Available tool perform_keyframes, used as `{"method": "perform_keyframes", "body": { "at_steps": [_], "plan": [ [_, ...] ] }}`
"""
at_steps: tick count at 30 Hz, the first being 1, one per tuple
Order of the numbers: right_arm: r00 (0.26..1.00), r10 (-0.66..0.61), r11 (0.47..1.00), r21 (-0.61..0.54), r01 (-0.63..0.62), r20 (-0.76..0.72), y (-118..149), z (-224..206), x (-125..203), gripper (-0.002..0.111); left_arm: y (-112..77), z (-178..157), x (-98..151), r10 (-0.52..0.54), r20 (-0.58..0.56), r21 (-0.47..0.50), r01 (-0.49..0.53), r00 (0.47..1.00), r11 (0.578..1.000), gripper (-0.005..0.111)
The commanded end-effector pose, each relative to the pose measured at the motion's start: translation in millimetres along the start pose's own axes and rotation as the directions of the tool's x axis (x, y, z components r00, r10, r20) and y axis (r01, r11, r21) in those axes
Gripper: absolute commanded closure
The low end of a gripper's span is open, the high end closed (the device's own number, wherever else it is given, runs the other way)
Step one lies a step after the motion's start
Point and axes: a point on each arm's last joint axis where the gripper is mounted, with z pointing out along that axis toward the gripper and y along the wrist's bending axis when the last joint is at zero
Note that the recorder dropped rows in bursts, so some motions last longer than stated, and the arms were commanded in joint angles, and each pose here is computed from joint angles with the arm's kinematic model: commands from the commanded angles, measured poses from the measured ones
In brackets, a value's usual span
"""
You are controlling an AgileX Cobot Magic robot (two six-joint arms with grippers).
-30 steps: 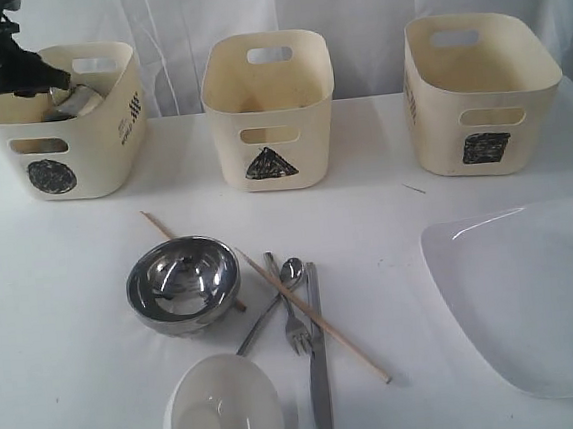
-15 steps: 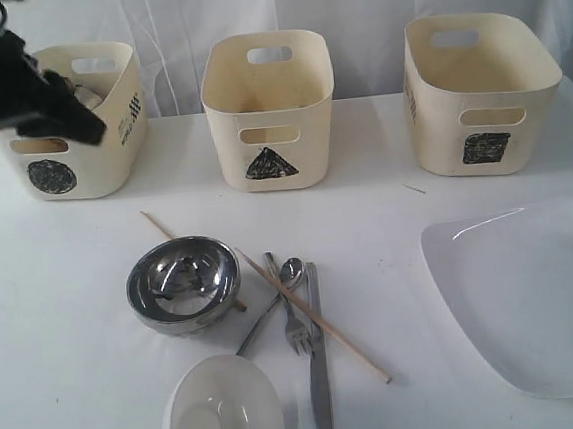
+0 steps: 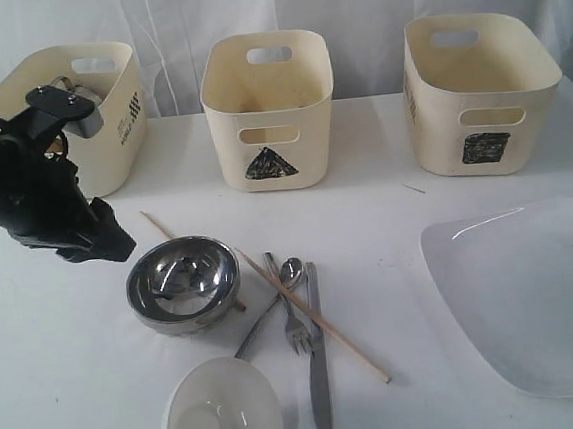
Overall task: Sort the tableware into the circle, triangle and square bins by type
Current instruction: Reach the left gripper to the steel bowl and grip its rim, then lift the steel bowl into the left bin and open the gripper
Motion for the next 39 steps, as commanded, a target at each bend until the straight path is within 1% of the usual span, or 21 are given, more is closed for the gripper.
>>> {"method": "perform_keyframes", "body": {
  "at_steps": [1, 10, 15, 17, 18, 20, 21, 23, 25, 27, 28, 30, 31, 32, 34, 35, 37, 39],
  "plan": [
    [1.0, -0.001, 1.0, 0.003, 0.001, 0.006, -0.1, -0.1, 0.7, 0.108, 3.5, 22.4, 2.2, -0.034, -0.025, 0.011, 0.034, 0.999, 0.999, 0.048],
    [1.0, -0.001, 1.0, 0.003, 0.001, 0.006, -0.1, -0.1, 0.7, 0.108, 15.0, 64.5, 5.5, -0.117, -0.036, 0.005, 0.118, 0.992, 0.993, 0.048],
    [1.0, -0.001, 1.0, 0.003, 0.001, 0.006, -0.1, -0.1, 0.7, 0.108, 19.3, 89.3, 10.8, -0.152, -0.055, 0.017, 0.153, 0.987, 0.988, 0.048],
    [1.0, -0.001, 1.0, 0.003, 0.001, 0.006, -0.1, -0.1, 0.7, 0.108, 19.8, 99.9, 11.3, -0.179, -0.042, 0.03, 0.18, 0.983, 0.983, 0.049],
    [1.0, -0.001, 1.0, 0.003, 0.001, 0.006, -0.1, -0.1, 0.7, 0.108, 19.1, 103.8, 11.1, -0.197, -0.035, 0.038, 0.198, 0.98, 0.979, 0.052],
    [1.0, -0.001, 1.0, 0.003, 0.001, 0.006, -0.1, -0.1, 0.7, 0.108, 17.2, 108.0, 11.2, -0.193, -0.035, 0.044, 0.194, 0.981, 0.98, 0.07],
    [1.0, -0.001, 1.0, 0.003, 0.001, 0.006, -0.1, -0.1, 0.7, 0.108, 16.6, 108.2, 10.8, -0.191, -0.034, 0.044, 0.193, 0.981, 0.98, 0.082],
    [1.0, -0.001, 1.0, 0.003, 0.001, 0.006, -0.1, -0.1, 0.7, 0.108, 15.7, 101.1, 7.5, -0.186, -0.015, 0.043, 0.186, 0.983, 0.982, 0.107],
    [1.0, -0.001, 1.0, 0.003, 0.001, 0.006, -0.1, -0.1, 0.7, 0.108, 14.7, 84.7, 0.0, -0.167, 0.033, 0.032, 0.166, 0.985, 0.986, 0.106],
    [1.0, -0.001, 1.0, 0.003, 0.001, 0.006, -0.1, -0.1, 0.7, 0.108, 13.3, 58.1, -13.9, -0.143, 0.128, 0.002, 0.144, 0.981, 0.99, 0.106],
    [1.0, -0.001, 1.0, 0.003, 0.001, 0.006, -0.1, -0.1, 0.7, 0.108, 13.3, 36.4, -25.2, -0.111, 0.211, -0.038, 0.122, 0.971, 0.992, 0.106],
    [1.0, -0.001, 1.0, 0.003, 0.001, 0.006, -0.1, -0.1, 0.7, 0.108, 18.4, 3.1, -43.0, -0.029, 0.333, -0.137, 0.079, 0.942, 0.987, 0.106],
    [1.0, -0.001, 1.0, 0.003, 0.001, 0.006, -0.1, -0.1, 0.7, 0.108, 25.2, -21.2, -53.8, 0.021, 0.401, -0.204, 0.067, 0.916, 0.977, 0.106],
    [1.0, -0.001, 1.0, 0.003, 0.001, 0.006, -0.1, -0.1, 0.7, 0.108, 31.9, -36.2, -60.1, 0.041, 0.437, -0.242, 0.074, 0.898, 0.968, 0.106],
    [1.0, -0.001, 1.0, 0.003, 0.001, 0.006, -0.1, -0.1, 0.7, 0.108, 57.8, -67.8, -71.3, 0.051, 0.507, -0.315, 0.129, 0.86, 0.94, 0.106],
    [1.0, -0.001, 1.0, 0.003, 0.001, 0.006, -0.1, -0.1, 0.7, 0.108, 69.9, -77.1, -74.3, 0.051, 0.529, -0.341, 0.156, 0.847, 0.927, 0.106],
    [1.0, -0.001, 1.0, 0.003, 0.001, 0.006, -0.1, -0.1, 0.7, 0.108, 101.9, -92.1, -79.1, 0.042, 0.564, -0.392, 0.223, 0.825, 0.892, 0.106],
    [1.0, -0.001, 1.0, 0.003, 0.001, 0.006, -0.1, -0.1, 0.7, 0.108, 131.0, -94.1, -83.4, 0.03, 0.578, -0.422, 0.268, 0.815, 0.866, 0.106]
  ]
}}
